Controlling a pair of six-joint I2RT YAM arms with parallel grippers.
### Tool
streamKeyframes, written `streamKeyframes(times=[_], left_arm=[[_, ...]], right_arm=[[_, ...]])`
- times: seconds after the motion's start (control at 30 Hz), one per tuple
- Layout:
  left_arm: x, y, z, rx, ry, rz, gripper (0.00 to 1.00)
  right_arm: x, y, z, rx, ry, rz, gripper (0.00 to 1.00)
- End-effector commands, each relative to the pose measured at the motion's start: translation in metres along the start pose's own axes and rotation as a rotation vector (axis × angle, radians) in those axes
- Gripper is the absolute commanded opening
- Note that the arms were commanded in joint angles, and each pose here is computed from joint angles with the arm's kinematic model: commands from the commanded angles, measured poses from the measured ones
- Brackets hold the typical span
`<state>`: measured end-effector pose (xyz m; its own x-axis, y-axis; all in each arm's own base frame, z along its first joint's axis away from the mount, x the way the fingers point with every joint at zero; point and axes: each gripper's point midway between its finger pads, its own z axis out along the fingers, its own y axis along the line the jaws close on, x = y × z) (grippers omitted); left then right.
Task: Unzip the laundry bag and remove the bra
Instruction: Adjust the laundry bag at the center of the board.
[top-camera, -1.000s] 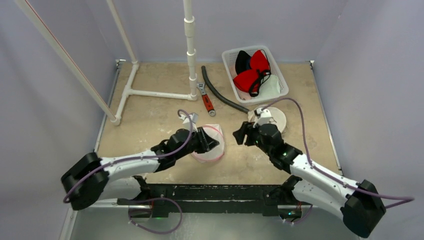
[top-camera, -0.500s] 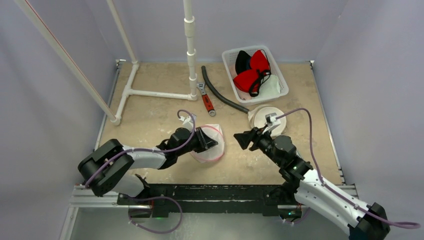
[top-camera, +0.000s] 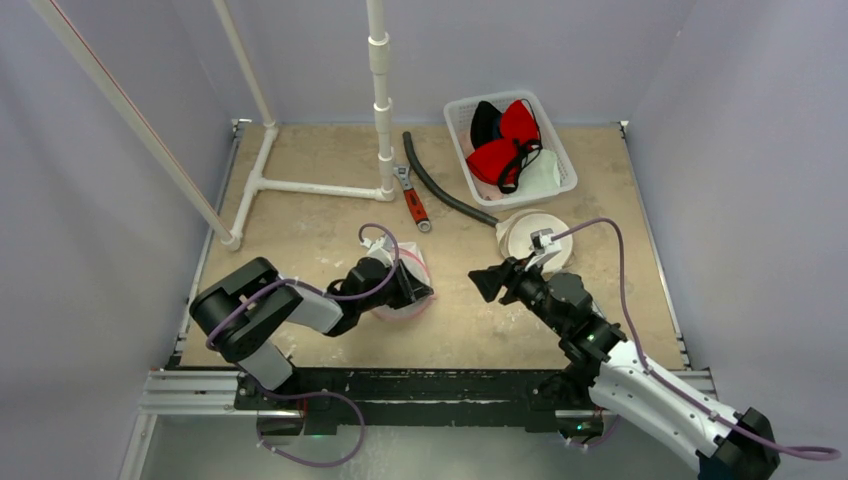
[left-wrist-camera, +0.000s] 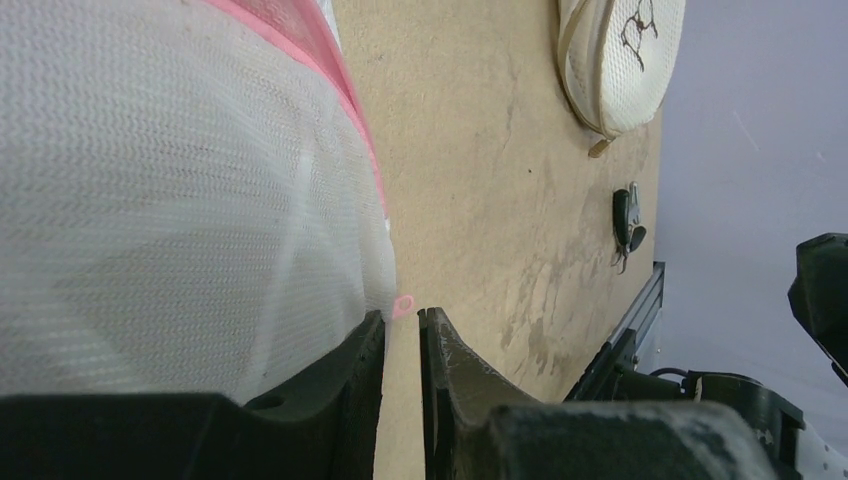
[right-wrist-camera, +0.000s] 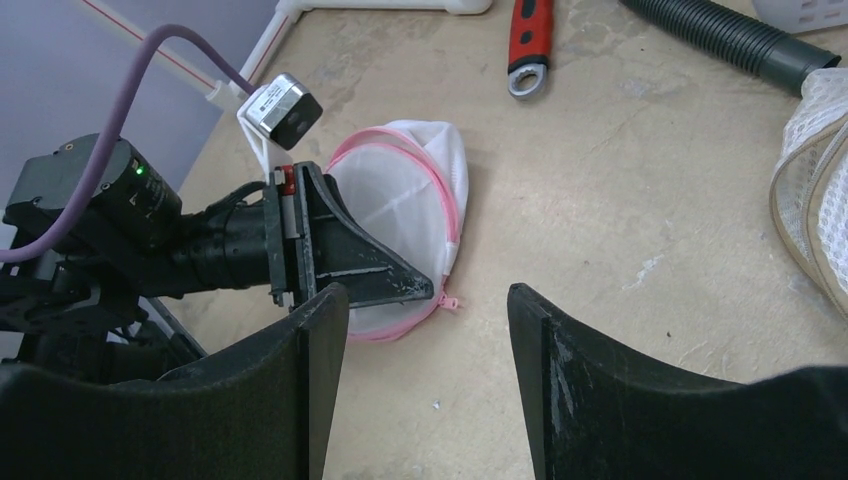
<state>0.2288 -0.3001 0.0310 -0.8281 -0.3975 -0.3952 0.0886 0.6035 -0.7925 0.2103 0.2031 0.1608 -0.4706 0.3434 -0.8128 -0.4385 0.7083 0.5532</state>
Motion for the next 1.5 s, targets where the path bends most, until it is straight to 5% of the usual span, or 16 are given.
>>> streamKeyframes(times=[0.0, 0.5, 0.77, 1.03, 1.47], left_arm=[[-0.003, -0.012, -0.003, 0.07, -0.01, 0.024, 0.18], [-0.076, -0.086, -0.078, 0.069, -0.225, 0.251, 0.24], [-0.082, -0.003, -0.121, -0.291, -0.338, 0.168, 0.29], [-0.06, 0.036, -0.125, -0.308, -0.346, 0.08, 0.68], [-0.044, 0.055, -0.099, -0.287, -0.309, 0.042, 0.69]], right_arm=[[-0.007, 0.004, -0.003, -0.012, -0.013, -0.015, 0.62], [-0.034, 0.006, -0.007, 0.032, -0.074, -0.064, 0.65], [-0.025, 0.008, -0.004, 0.008, -0.052, -0.035, 0.66], [-0.027, 0.026, -0.005, -0.082, -0.037, -0.053, 0.7], [-0.03, 0.043, -0.014, -0.151, -0.024, -0.037, 0.71]])
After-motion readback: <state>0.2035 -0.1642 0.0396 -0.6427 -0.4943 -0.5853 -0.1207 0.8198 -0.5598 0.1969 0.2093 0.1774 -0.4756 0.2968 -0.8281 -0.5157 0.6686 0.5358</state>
